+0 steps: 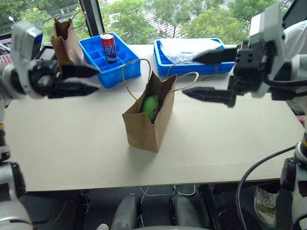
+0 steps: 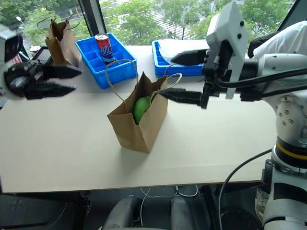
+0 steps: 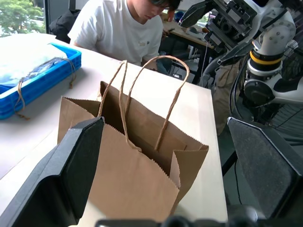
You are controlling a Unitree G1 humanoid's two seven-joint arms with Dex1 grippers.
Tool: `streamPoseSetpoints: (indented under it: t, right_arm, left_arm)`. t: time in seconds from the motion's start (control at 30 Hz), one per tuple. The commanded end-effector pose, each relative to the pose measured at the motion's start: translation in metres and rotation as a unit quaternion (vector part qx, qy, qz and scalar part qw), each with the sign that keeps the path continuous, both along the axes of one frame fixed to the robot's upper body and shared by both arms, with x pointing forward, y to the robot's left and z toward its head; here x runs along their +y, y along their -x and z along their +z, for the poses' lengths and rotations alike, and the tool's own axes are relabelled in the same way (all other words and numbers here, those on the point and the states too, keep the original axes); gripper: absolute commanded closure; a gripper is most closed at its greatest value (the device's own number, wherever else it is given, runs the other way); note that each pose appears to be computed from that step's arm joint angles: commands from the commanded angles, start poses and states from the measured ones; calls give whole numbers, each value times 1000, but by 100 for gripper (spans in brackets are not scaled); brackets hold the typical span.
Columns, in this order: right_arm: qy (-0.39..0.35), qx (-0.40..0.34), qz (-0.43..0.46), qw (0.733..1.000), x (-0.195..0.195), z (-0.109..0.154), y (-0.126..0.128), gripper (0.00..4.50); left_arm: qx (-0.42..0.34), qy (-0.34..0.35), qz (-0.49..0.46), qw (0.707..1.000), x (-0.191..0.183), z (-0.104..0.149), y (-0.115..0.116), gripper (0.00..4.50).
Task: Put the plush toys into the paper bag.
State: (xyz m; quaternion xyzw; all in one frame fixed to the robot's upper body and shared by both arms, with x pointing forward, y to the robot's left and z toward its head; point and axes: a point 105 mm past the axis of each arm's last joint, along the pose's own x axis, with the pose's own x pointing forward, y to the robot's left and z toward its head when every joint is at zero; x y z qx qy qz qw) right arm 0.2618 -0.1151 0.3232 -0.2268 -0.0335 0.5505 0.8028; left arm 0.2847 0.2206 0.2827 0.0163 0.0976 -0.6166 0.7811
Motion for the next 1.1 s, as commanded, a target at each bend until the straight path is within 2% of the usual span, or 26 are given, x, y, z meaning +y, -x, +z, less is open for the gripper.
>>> streamPoseSetpoints:
  t: [0.03, 0.13, 0.23, 0.3, 0.33, 0.37, 0.4, 0.47, 0.57, 0.67, 0.77, 0.93, 1.1]
  right_arm:
    - [22, 15, -8, 1000, -8, -9, 10, 70]
    - [80, 53, -33, 995, -8, -56, 0, 173]
    - [95, 47, -50, 993, 5, -98, -18, 284]
    - [87, 36, -59, 994, 15, -118, -30, 346]
    - [84, 31, -60, 994, 19, -123, -33, 376]
    - [72, 28, -56, 995, 23, -125, -35, 424]
    - [64, 24, -53, 996, 26, -126, -36, 444]
    - [52, 34, -9, 998, 40, -128, -25, 444]
    - [27, 32, 3, 999, 53, -126, -23, 444]
    - [10, 29, 16, 999, 67, -126, -21, 444]
    - [-3, 35, 28, 999, 76, -127, -18, 444]
    - [-10, 40, 37, 998, 86, -133, -19, 444]
    - [-15, 30, 28, 999, 92, -133, -27, 444]
  left_arm:
    - [5, -69, -30, 997, 7, -24, 17, 0]
    - [18, -106, -39, 993, 9, -59, 21, 0]
    - [0, -63, -20, 998, -12, -70, 8, 0]
    - [-13, -39, -27, 999, -28, -73, 7, 0]
    - [-17, -27, -29, 999, -35, -73, 7, 0]
    - [-17, -17, -27, 999, -42, -73, 6, 0]
    - [-16, -11, -24, 1000, -46, -73, 6, 0]
    - [-2, -29, -12, 999, -56, -89, 5, 0]
    - [12, -42, -23, 999, -64, -109, 15, 0]
    - [17, -13, -12, 1000, -77, -109, 16, 0]
    - [6, -14, 5, 1000, -89, -116, 12, 0]
    - [-20, -1, 94, 995, -103, -124, -15, 0]
    - [-22, 11, 86, 996, -116, -125, -12, 0]
